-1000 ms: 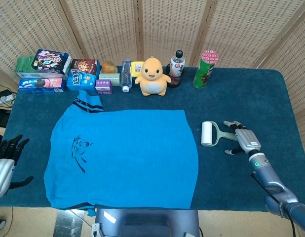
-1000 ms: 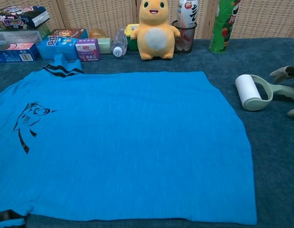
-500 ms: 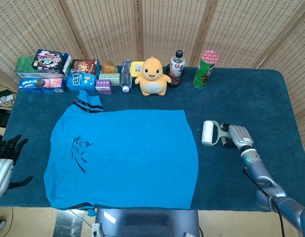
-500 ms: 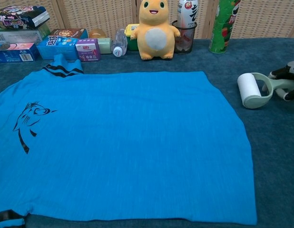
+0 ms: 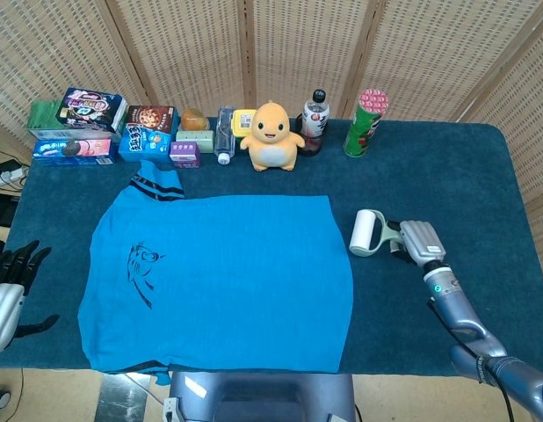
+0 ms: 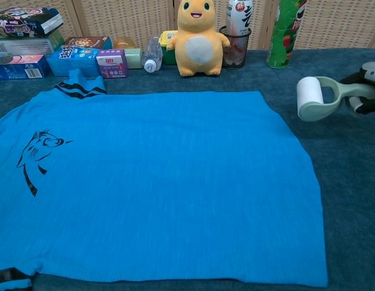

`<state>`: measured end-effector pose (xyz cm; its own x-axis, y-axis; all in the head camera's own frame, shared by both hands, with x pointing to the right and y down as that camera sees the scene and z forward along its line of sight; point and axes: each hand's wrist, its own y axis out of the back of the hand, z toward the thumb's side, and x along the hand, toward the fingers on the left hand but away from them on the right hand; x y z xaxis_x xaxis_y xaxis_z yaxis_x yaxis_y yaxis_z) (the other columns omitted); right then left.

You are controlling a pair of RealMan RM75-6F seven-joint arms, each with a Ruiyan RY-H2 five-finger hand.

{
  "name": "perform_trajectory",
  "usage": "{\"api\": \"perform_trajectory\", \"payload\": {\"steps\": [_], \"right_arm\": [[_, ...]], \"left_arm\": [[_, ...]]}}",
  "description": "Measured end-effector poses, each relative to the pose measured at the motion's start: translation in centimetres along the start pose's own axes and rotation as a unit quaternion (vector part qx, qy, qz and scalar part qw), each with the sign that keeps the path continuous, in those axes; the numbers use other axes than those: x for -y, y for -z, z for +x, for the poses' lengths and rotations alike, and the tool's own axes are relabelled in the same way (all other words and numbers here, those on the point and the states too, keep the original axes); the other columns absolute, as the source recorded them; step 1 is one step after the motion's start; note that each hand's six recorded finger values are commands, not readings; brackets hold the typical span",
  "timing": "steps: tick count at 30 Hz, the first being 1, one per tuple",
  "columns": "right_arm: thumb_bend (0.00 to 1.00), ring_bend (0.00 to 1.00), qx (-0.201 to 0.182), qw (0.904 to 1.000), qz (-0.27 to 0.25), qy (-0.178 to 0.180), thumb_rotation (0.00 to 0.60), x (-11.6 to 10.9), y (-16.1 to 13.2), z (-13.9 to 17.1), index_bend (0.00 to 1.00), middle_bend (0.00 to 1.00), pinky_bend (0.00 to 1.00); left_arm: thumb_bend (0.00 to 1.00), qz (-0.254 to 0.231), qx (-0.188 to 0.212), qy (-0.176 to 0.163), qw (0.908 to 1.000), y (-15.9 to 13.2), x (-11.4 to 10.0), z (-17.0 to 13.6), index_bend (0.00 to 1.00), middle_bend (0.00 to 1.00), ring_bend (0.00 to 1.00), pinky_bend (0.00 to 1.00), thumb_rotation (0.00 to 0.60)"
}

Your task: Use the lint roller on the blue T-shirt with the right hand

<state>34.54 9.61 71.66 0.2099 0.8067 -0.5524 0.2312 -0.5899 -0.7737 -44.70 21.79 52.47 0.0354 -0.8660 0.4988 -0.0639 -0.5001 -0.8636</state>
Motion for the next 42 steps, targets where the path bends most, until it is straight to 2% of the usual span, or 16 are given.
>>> {"api": "perform_trajectory", "payload": {"steps": [5, 11, 15, 21, 28, 32, 36, 42], "right_arm": [[1.0, 0.78, -0.039, 0.9988, 0.024, 0.016, 0.6, -1.6, -3.4, -0.8, 0.52, 0.69, 1.0], [1.0, 0.78, -0.095, 0.9934, 0.062, 0.018, 0.6, -2.8, -9.3, -2.0, 0.51, 0.69, 1.0], [1.0, 0.78, -0.124, 0.9868, 0.103, 0.012, 0.6, -2.9, -13.3, -2.9, 0.51, 0.69, 1.0], [1.0, 0.78, -0.147, 0.9761, 0.159, -0.007, 0.6, -1.9, -18.6, -4.0, 0.52, 0.69, 1.0], [1.0, 0.78, -0.142, 0.9692, 0.195, -0.048, 0.6, 0.0, -23.0, -4.7, 0.52, 0.69, 1.0], [1.0, 0.78, -0.126, 0.9687, 0.2, -0.076, 0.6, 1.2, -23.9, -4.5, 0.52, 0.69, 1.0], [1.0, 0.78, -0.104, 0.9634, 0.226, -0.1, 0.6, 2.5, -24.8, -4.1, 0.52, 0.69, 1.0], [1.0, 0.78, -0.09, 0.9556, 0.259, -0.107, 0.6, 4.1, -25.7, -3.2, 0.52, 0.69, 1.0]], "left_arm": [[0.14, -0.001, 0.002, 0.0, 1.0, -0.1, 0.0, -0.1, 0.0, 0.0, 0.0, 0.02, 0.6], [0.14, -0.002, 0.003, 0.001, 1.0, -0.1, 0.0, -0.2, 0.0, 0.0, 0.0, 0.02, 0.6], [0.14, -0.004, 0.004, 0.001, 1.0, 0.0, -0.1, -0.1, 0.0, 0.0, 0.0, 0.02, 0.6], [0.14, -0.007, 0.006, 0.009, 0.9999, 0.1, 0.1, -0.1, 0.0, 0.0, 0.0, 0.02, 0.6], [0.14, -0.01, 0.005, 0.009, 0.9999, 0.3, 0.0, -0.1, 0.0, 0.0, 0.0, 0.02, 0.6], [0.14, -0.01, 0.007, 0.011, 0.9999, 0.3, 0.0, 0.0, 0.0, 0.0, 0.0, 0.02, 0.6], [0.14, -0.01, 0.007, 0.012, 0.9999, 0.2, 0.1, 0.0, 0.0, 0.0, 0.0, 0.02, 0.6], [0.14, -0.01, 0.006, 0.01, 0.9999, 0.3, 0.0, -0.1, 0.0, 0.0, 0.0, 0.02, 0.6]]}}
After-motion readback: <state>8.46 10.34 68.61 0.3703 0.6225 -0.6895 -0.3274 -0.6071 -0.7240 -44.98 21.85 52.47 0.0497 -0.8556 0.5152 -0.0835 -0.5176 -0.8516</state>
